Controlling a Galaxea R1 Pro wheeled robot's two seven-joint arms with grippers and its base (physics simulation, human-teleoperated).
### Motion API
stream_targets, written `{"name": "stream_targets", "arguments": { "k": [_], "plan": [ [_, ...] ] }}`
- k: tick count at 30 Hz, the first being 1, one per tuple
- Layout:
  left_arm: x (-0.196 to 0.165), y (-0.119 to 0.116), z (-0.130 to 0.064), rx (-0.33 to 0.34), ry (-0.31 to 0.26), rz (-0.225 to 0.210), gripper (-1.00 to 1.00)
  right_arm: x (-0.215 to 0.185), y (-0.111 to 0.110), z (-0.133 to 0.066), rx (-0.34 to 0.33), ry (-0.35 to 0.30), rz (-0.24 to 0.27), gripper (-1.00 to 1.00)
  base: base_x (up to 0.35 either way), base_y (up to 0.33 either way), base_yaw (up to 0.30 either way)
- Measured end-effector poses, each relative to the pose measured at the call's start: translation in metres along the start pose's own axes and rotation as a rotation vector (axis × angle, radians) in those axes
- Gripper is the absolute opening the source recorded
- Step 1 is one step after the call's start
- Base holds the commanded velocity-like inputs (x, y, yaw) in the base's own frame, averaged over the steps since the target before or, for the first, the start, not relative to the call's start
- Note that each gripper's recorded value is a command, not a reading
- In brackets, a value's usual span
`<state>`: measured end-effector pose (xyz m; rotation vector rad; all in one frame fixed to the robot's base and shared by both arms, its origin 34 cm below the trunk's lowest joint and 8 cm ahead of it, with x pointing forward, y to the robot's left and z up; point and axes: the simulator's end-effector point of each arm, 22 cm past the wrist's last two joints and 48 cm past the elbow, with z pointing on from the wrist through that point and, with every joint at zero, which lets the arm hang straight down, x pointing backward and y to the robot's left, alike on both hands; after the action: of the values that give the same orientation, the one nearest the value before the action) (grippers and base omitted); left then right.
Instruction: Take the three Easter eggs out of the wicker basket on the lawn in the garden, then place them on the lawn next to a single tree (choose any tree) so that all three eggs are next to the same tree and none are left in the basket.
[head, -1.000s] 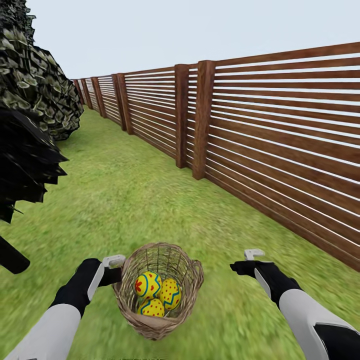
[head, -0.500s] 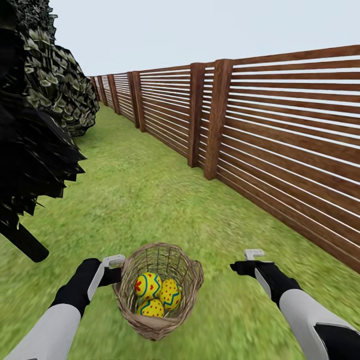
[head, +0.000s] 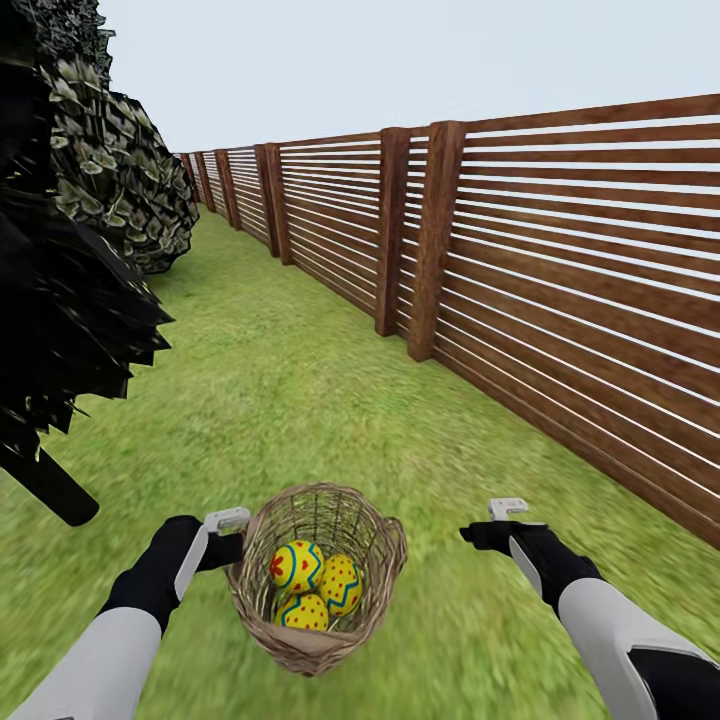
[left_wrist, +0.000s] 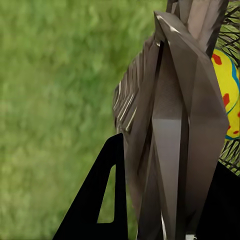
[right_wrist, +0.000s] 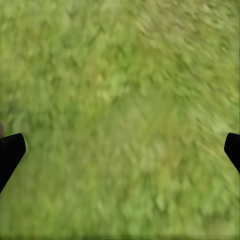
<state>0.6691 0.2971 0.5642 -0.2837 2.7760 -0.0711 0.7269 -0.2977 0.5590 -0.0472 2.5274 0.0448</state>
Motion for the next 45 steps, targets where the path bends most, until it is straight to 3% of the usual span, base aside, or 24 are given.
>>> {"name": "stream_targets", "arguments": {
  "k": [19, 27, 45],
  "plan": [
    [0.003, 0.0, 0.002, 0.0, 0.007, 0.0, -1.0, -0.001, 0.0, 0.001, -0.001, -0.006, 0.0, 1.0, -0.281, 0.071, 0.001],
    [0.001, 0.001, 0.001, -0.003, 0.004, 0.001, -1.0, -0.001, 0.002, 0.001, -0.002, -0.006, 0.0, 1.0, -0.321, 0.041, 0.27],
    [-0.008, -0.002, -0.018, -0.001, 0.002, 0.0, -1.0, -0.015, 0.001, -0.015, -0.001, -0.007, 0.0, 1.0, -0.045, 0.0, 0.273]
  ]
}}
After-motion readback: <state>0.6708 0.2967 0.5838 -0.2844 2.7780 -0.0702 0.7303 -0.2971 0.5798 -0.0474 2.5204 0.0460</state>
